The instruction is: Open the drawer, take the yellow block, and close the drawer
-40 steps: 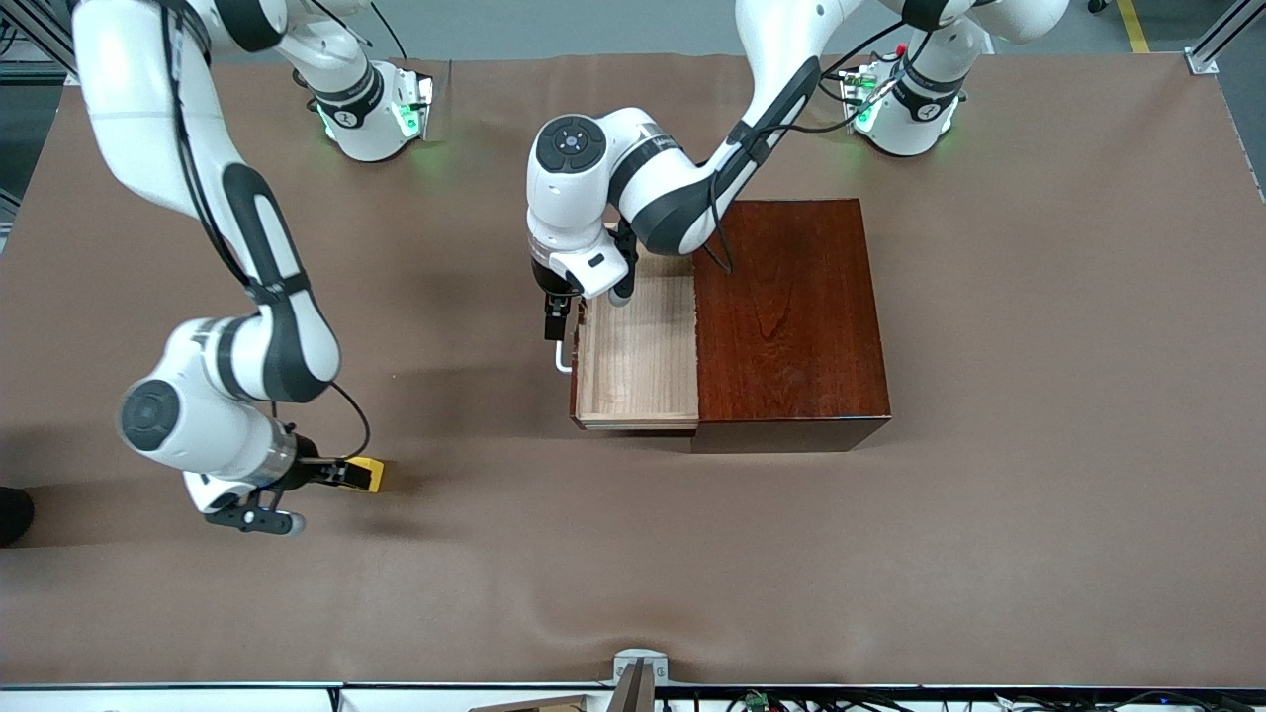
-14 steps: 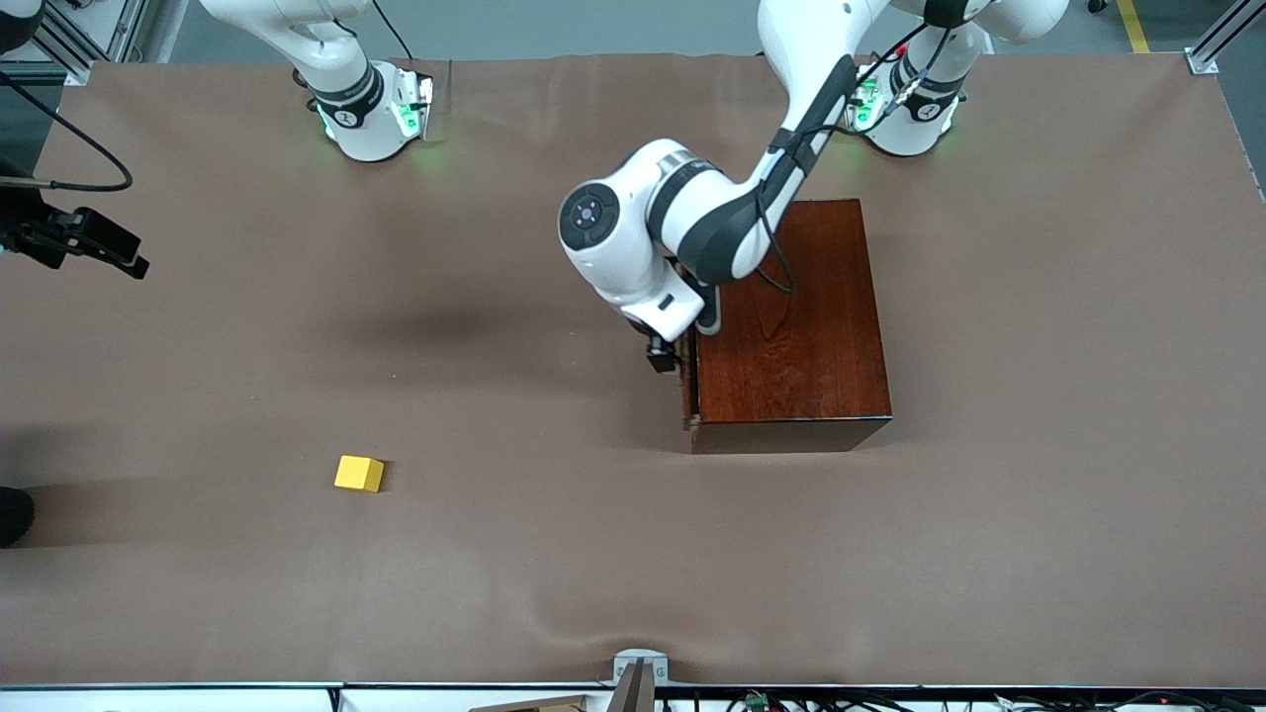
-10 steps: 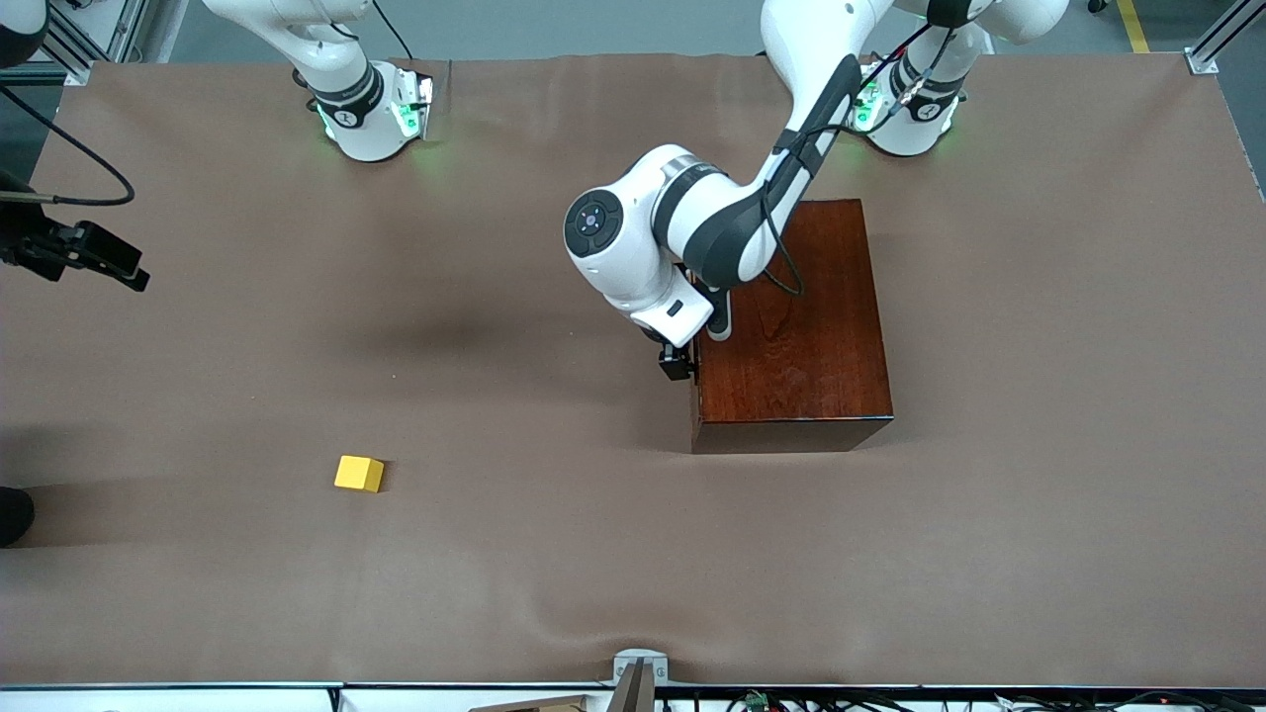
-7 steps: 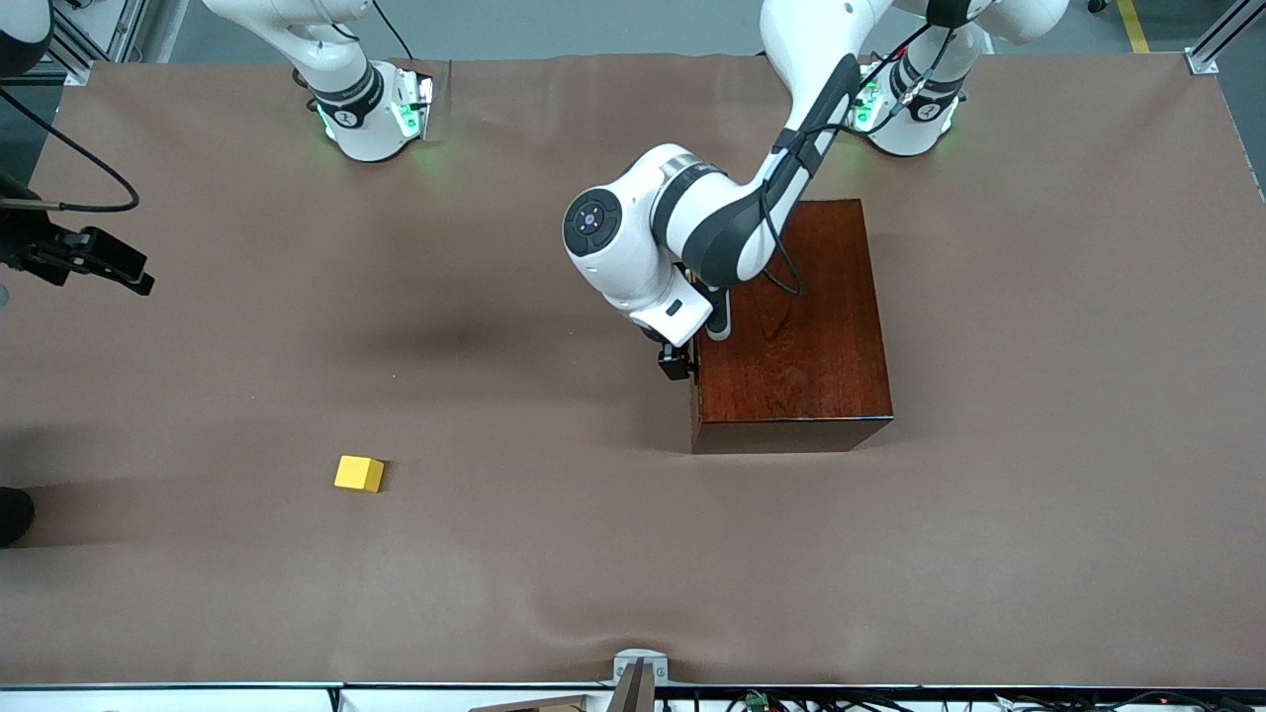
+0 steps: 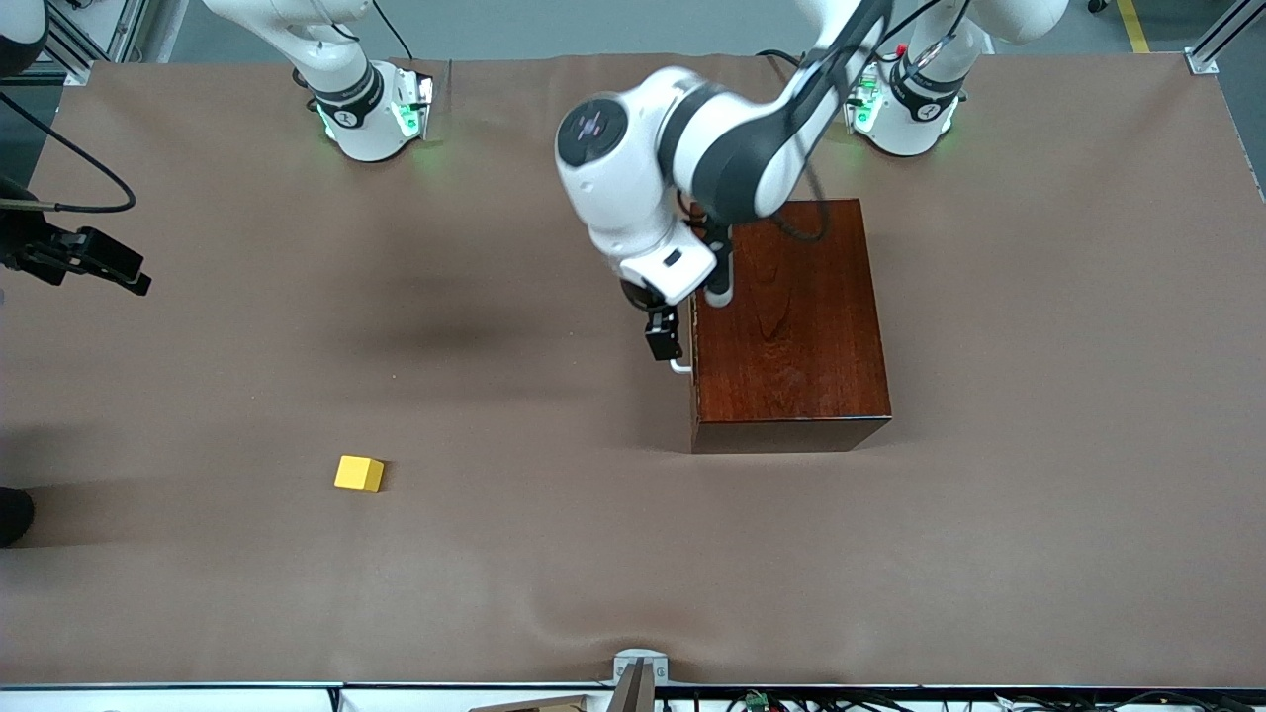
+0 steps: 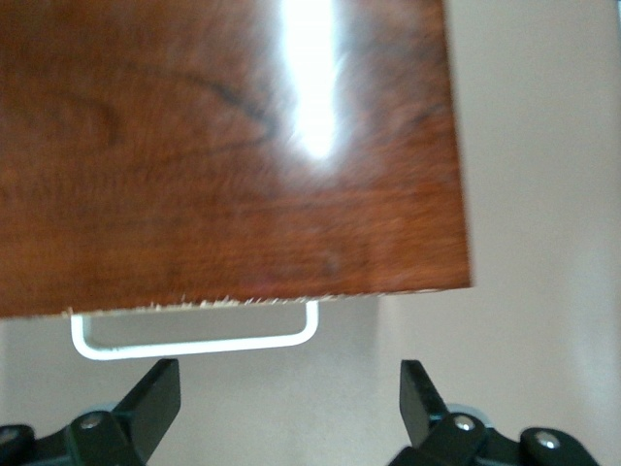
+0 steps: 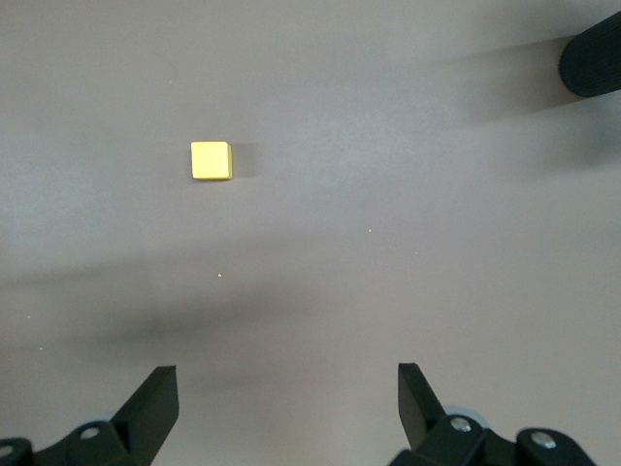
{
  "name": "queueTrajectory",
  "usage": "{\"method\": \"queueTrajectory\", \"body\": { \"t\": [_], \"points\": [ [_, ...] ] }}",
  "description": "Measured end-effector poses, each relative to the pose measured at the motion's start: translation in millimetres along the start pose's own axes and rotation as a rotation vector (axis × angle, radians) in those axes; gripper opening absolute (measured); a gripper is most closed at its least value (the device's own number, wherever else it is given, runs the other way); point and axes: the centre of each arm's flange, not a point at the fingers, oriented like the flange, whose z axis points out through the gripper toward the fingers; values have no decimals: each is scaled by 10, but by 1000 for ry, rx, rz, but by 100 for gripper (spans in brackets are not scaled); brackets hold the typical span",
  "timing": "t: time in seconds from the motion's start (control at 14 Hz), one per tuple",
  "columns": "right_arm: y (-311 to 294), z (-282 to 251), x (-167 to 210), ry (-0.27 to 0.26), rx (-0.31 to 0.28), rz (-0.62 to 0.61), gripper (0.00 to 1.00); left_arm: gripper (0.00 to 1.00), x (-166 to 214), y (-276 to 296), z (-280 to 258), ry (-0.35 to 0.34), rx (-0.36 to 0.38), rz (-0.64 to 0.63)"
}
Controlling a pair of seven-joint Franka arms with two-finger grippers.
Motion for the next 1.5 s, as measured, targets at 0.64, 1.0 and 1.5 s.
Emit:
{"method": "queueTrajectory", "body": {
  "t": [0.64,1.0,1.5],
  "points": [
    [31,-9,-2,-2,0,6,100,100,2635,1217,183,-9,43,102],
    [34,-21,-1,0,1,7,100,100,3637,1268,226,-66,74,227],
    [47,-27,-1,0,11,7,100,100,4266,840,24,-172,74,513]
  ]
}}
